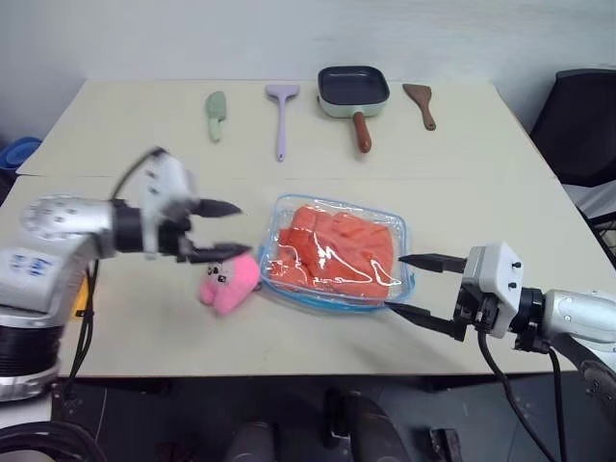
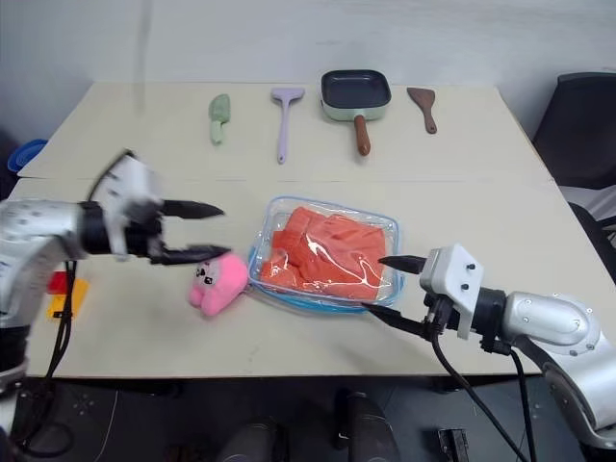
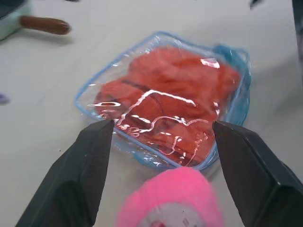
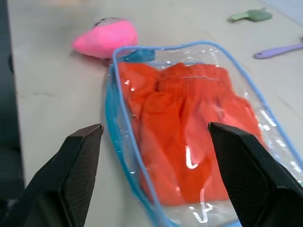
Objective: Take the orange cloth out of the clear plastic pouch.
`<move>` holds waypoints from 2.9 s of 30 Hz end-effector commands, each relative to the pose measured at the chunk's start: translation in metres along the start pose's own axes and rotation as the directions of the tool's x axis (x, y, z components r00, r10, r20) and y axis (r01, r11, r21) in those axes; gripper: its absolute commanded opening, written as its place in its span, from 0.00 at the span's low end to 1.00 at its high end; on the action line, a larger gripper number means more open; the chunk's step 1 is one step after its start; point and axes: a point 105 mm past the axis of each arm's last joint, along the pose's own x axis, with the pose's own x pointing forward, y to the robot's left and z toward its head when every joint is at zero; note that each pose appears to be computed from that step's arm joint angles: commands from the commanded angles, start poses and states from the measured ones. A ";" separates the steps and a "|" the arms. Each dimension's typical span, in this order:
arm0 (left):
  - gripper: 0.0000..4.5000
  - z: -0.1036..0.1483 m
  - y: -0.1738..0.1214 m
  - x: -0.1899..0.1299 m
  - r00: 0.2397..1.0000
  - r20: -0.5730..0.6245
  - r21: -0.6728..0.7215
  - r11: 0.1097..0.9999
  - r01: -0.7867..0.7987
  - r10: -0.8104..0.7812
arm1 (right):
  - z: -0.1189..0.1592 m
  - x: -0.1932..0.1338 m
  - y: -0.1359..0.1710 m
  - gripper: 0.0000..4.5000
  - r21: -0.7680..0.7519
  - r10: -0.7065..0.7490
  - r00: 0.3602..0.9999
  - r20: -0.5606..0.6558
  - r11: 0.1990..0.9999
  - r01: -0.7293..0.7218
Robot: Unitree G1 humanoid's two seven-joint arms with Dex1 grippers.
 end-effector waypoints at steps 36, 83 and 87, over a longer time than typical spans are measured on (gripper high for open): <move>0.00 -0.004 -0.003 0.049 0.984 0.174 -0.077 0.995 0.061 -0.047 | 0.002 0.003 0.010 0.83 0.023 -0.047 0.999 0.002 0.999 0.047; 0.00 0.044 0.006 0.089 0.955 0.294 -0.309 0.949 0.066 0.029 | -0.071 0.096 -0.047 0.73 -0.245 -0.352 0.914 -0.204 0.922 0.300; 0.00 0.045 0.006 0.088 0.955 0.297 -0.306 0.949 0.071 0.024 | -0.076 0.095 -0.061 0.73 -0.257 -0.432 0.875 -0.218 0.891 0.375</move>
